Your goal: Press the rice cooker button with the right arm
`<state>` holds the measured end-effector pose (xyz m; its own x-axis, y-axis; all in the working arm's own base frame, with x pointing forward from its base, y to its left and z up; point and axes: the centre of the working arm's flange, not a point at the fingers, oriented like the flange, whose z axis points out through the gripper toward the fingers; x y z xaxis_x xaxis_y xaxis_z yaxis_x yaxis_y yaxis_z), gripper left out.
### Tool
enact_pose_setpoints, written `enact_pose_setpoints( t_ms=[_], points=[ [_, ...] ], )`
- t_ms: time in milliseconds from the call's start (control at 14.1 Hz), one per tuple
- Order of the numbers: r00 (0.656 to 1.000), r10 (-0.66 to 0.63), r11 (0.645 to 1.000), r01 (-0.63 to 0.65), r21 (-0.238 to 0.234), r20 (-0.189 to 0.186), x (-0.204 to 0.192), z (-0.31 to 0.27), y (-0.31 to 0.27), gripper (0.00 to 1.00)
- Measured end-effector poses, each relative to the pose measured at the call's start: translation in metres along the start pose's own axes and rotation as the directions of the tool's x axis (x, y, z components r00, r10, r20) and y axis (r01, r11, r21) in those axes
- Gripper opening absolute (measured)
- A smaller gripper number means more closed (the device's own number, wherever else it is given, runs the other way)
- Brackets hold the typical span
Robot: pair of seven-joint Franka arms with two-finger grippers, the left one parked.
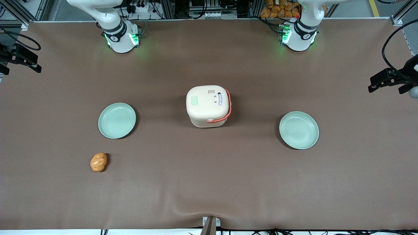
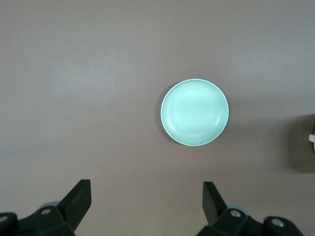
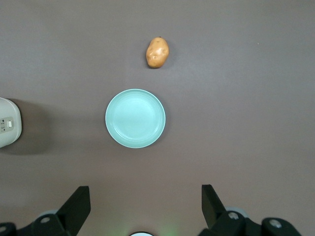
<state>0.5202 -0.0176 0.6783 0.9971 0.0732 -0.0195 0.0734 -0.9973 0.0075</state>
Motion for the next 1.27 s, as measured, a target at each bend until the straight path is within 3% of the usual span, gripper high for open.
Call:
enact_pose_setpoints(
  t_ms=[636, 919, 1273],
  points=[
    [1.0, 0.025, 1.0, -0.025, 0.018, -0.001, 0.001, 0.002, 0.012, 1.0],
    [1.0, 0.01, 0.996, -0.012, 0.088, 0.019, 0.009, 0.015, 0.002, 1.0],
    [0.994, -0.106, 0.99, 0.103, 0.096, 0.029, 0.018, 0.022, -0.06, 1.0]
  ],
)
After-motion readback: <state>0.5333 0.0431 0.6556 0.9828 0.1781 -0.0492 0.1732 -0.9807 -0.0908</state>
